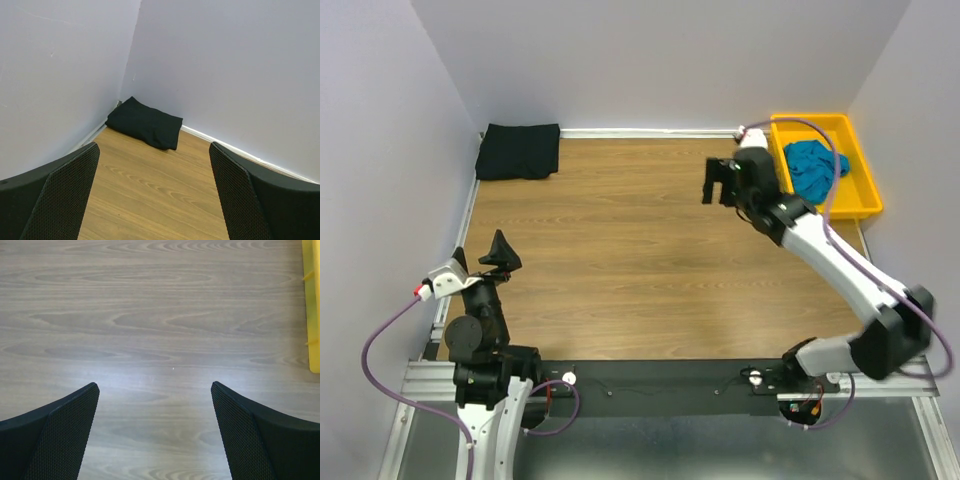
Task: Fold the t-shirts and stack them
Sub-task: Grab the tshirt from the pile, then move the tshirt to the center of the board, then flatten the tshirt out
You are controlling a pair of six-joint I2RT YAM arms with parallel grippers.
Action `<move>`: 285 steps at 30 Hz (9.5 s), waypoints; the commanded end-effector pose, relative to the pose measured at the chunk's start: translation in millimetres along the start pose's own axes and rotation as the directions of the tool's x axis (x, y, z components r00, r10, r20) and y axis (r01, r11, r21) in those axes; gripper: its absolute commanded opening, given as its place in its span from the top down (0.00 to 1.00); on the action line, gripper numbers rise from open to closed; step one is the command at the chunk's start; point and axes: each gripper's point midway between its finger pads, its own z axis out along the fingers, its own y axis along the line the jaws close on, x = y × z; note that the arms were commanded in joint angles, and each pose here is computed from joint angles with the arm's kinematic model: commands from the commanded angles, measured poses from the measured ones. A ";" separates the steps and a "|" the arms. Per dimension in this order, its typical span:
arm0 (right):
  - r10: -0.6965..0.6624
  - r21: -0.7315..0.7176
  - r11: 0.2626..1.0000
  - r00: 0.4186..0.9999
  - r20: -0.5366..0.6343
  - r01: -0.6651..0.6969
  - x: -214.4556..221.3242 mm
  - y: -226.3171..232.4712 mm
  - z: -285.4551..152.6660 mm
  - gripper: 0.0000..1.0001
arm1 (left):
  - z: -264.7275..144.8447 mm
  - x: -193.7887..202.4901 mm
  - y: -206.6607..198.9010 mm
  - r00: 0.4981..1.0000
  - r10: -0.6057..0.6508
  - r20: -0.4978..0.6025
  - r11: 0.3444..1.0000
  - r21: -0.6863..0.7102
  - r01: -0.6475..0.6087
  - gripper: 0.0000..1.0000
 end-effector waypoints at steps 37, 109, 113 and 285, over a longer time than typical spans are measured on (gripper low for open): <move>0.352 0.567 0.771 0.936 0.000 -0.290 7.5 -324.1 208.5 0.99 | -2.1 0.0 -22.4 1.000 -0.004 0.008 0.991 0.131 0.003 0.02; 0.150 -0.244 0.930 0.892 -0.427 -0.273 147.6 -14.6 -37.7 0.27 | -115.5 313.3 -111.2 0.157 0.101 -0.982 0.984 0.075 -0.164 0.34; 0.157 -0.222 0.935 0.884 -0.441 -0.277 152.8 -17.2 -34.1 0.27 | -127.3 322.9 -109.8 0.111 0.139 -0.984 0.972 0.114 -0.204 0.40; 0.411 0.148 0.909 0.790 -0.455 -0.389 211.8 78.5 157.5 0.90 | 71.4 132.1 -20.1 0.644 0.131 -0.754 0.966 -0.049 -0.254 1.00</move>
